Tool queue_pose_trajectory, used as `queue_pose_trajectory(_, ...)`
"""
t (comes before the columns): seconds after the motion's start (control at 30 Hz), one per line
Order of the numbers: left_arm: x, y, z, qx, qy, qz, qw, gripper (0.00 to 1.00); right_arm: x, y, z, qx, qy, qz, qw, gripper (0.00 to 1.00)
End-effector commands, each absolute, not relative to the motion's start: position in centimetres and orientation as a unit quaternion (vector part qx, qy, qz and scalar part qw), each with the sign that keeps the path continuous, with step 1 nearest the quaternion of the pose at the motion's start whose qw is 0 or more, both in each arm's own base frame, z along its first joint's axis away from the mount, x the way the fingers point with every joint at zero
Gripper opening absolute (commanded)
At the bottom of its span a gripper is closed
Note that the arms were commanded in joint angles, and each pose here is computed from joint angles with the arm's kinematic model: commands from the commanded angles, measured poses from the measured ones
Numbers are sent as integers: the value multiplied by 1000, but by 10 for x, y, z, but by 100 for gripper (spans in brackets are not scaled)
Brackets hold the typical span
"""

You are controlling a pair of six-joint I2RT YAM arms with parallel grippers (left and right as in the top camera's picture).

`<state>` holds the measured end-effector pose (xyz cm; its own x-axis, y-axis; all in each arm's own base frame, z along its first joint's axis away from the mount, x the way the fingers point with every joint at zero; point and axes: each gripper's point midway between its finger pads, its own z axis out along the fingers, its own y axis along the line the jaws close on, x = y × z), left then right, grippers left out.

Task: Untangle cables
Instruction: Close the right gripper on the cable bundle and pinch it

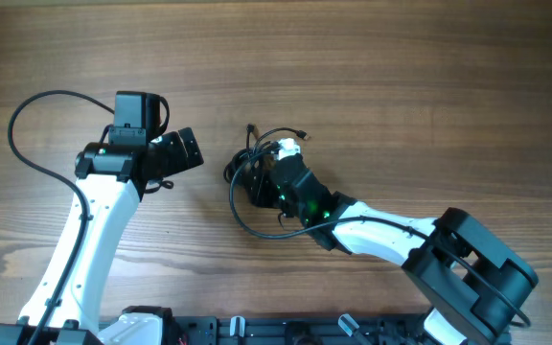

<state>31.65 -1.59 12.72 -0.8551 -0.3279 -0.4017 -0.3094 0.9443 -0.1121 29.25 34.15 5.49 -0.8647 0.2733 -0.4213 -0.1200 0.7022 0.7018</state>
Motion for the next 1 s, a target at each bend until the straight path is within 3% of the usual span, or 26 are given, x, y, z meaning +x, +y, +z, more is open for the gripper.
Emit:
queue_pose_trajectory(0.0, 320, -12, 133, -172, 960, -16, 220, 100, 295, 342, 50, 46, 889, 372, 264, 18)
queue_pose_trajectory(0.37, 319, -12, 132, -172, 961, -15, 218, 100, 303, 336, 50, 22, 889, 345, 299, 20)
queue_pose_trajectory(0.47, 319, -12, 132, -172, 961, -15, 218, 100, 303, 336, 45, 23, 891, 343, 298, 30)
queue_pose_trajectory(0.77, 319, -12, 132, -172, 961, -15, 218, 100, 298, 350, 36, 7, 886, 372, 276, 31)
queue_pose_trajectory(0.97, 320, -12, 133, -172, 960, -15, 219, 100, 292, 373, 63, -24, 854, 442, 273, 41)
